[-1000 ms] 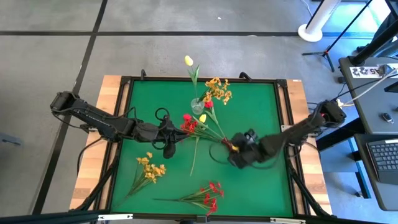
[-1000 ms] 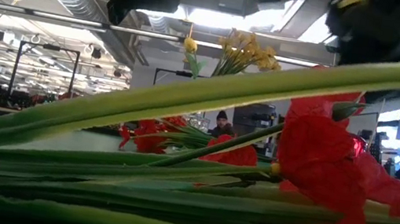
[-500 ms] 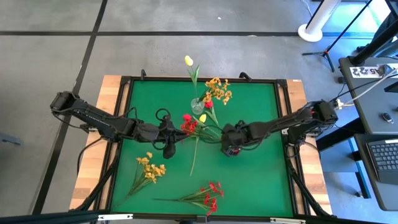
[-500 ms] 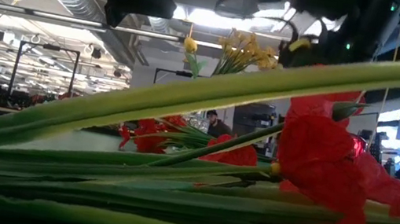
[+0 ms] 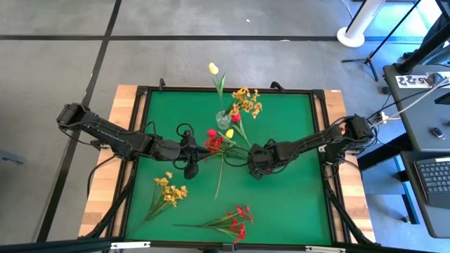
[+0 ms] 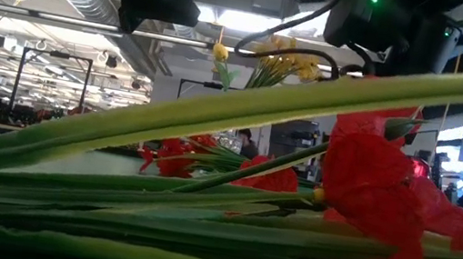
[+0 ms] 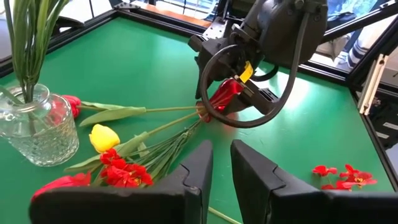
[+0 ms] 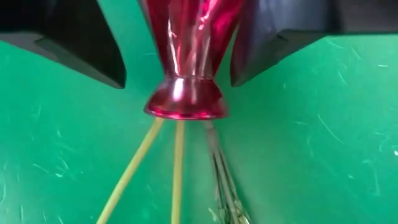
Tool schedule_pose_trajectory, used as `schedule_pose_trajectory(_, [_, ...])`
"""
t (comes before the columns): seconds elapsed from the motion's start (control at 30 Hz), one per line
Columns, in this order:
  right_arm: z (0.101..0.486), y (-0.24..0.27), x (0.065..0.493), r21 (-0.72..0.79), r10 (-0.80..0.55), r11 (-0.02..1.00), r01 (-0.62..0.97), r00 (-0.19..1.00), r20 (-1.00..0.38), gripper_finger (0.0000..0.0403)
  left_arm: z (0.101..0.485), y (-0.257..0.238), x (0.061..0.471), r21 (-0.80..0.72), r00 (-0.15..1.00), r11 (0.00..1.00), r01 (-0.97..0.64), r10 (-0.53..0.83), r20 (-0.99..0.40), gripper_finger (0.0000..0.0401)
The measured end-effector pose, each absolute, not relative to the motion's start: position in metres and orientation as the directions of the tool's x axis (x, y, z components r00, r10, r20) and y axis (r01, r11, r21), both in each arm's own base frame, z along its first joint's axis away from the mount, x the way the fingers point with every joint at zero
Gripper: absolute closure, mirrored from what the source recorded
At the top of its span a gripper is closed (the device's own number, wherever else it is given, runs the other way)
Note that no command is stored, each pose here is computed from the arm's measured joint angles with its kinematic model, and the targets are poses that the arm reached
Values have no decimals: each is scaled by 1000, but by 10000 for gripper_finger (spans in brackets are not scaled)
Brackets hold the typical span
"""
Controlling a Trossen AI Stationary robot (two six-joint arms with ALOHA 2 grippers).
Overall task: Sort flowers into vase by color
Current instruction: Adjust the red vase
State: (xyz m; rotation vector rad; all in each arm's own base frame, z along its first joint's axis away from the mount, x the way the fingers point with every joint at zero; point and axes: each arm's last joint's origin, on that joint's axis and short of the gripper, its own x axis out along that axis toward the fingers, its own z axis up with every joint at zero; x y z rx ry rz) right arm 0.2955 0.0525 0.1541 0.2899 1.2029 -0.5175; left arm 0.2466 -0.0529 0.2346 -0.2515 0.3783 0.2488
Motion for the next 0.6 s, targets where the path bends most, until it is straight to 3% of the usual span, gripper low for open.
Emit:
schedule_pose_trajectory(0.23, [155,53,296,-55,-227,850,525,270,-936,272,235,-53,247,-195,900,939,-285,191,-392,346])
schedule_pose_trajectory(0.6, [156,62,294,-82,-261,852,517,284,-923,273,234,-53,246,-194,895,938,-288,192,-402,346])
